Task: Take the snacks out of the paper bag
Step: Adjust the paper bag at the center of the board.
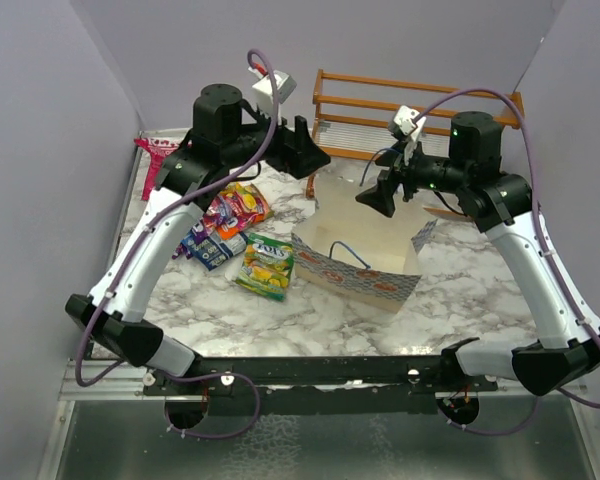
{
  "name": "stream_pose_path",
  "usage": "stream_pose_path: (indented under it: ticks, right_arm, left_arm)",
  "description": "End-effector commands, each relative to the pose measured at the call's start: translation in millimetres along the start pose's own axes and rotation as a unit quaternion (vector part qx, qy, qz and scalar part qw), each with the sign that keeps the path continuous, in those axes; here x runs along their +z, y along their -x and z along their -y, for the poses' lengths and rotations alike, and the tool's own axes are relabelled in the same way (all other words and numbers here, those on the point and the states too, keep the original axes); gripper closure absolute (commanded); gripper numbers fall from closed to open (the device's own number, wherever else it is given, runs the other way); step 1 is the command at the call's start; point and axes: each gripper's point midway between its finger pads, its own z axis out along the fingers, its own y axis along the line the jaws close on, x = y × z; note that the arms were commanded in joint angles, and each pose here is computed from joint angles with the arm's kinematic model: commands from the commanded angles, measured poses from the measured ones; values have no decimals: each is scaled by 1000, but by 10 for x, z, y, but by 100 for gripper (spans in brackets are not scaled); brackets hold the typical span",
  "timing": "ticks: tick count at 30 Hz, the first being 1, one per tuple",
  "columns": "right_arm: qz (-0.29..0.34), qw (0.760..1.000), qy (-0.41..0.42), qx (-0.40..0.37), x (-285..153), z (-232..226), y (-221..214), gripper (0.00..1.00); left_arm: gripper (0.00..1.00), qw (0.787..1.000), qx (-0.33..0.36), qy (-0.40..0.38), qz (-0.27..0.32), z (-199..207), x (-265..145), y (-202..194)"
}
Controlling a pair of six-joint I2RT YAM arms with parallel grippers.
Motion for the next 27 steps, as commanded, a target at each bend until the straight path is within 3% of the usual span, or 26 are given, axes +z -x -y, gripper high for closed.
stream_pose_path:
  ticks: [1, 6, 11, 27]
  right_arm:
    - [31, 999, 14, -15, -12, -42, 183, 1]
    - [42, 999, 12, -6, -46, -48, 292, 1]
    - [44, 999, 11, -6, -49, -42, 319, 2]
    - [32, 999, -23, 9, -35, 92, 288, 1]
  left_arm:
    - [23, 982, -10, -182, 51, 526, 248, 283]
    - [43, 972, -51, -228, 35, 555, 507, 316]
    - [55, 966, -73, -249, 18, 626, 659, 218]
    - [60, 965, -84, -241, -58, 663, 1180, -461]
